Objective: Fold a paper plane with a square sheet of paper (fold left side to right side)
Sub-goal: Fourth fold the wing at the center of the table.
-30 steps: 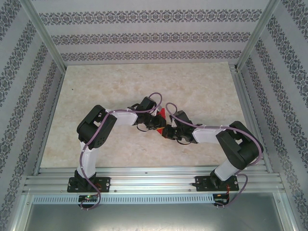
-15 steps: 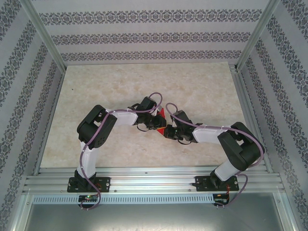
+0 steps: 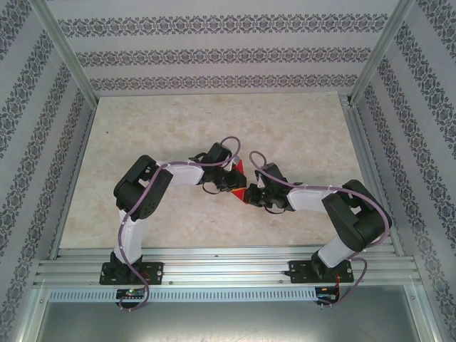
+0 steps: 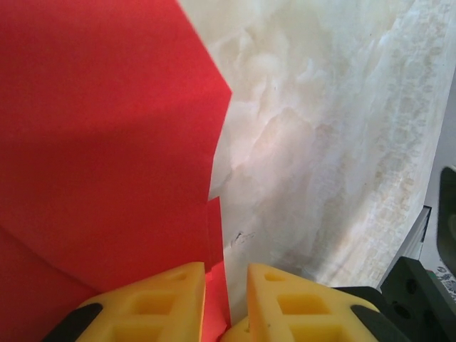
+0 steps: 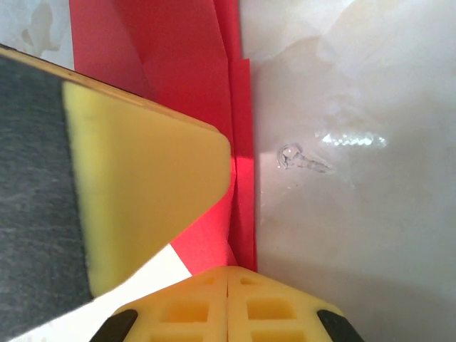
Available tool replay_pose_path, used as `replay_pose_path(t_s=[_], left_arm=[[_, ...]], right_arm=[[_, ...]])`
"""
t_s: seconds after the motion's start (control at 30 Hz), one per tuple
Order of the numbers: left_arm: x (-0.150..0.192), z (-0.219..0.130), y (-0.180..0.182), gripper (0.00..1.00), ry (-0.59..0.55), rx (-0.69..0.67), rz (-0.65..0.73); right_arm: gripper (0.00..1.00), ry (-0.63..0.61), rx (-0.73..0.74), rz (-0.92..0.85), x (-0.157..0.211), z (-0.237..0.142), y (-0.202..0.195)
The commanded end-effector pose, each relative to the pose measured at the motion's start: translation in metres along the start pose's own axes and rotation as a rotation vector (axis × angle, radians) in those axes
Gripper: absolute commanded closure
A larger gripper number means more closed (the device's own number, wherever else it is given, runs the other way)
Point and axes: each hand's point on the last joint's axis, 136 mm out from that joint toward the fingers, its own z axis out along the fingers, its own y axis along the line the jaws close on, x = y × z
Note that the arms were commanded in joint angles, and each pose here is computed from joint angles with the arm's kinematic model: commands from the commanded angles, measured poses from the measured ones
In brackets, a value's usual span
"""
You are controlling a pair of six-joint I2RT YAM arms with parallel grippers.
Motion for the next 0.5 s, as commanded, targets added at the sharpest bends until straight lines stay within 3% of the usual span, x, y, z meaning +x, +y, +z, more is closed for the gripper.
replay_pose_path(t_s=[0.0,0.13,0.27,0.47], left_arm=[[-0.025,-0.029,-0.004,0.73,-0.072,-0.024,0.035],[-0.043,-0.053,-0.018,0.66,-0.129,0.002,0.068],[-0.047,-0.072,-0.029,0.65,-0.172,0.011,0.109],[-0.023,-0.064,-0.022,0.77,-0.13,0.049,0.103]], right_arm=[[0.95,0.139,0.194,0.138,0.044,0.005,-0.064],[0.96,0.184,0.226,0.156,0.054,0.009,-0.072],[0.97,0.223,0.244,0.162,0.062,0.014,-0.079],[0.97,0.215,0.248,0.158,0.06,0.016,-0.079]])
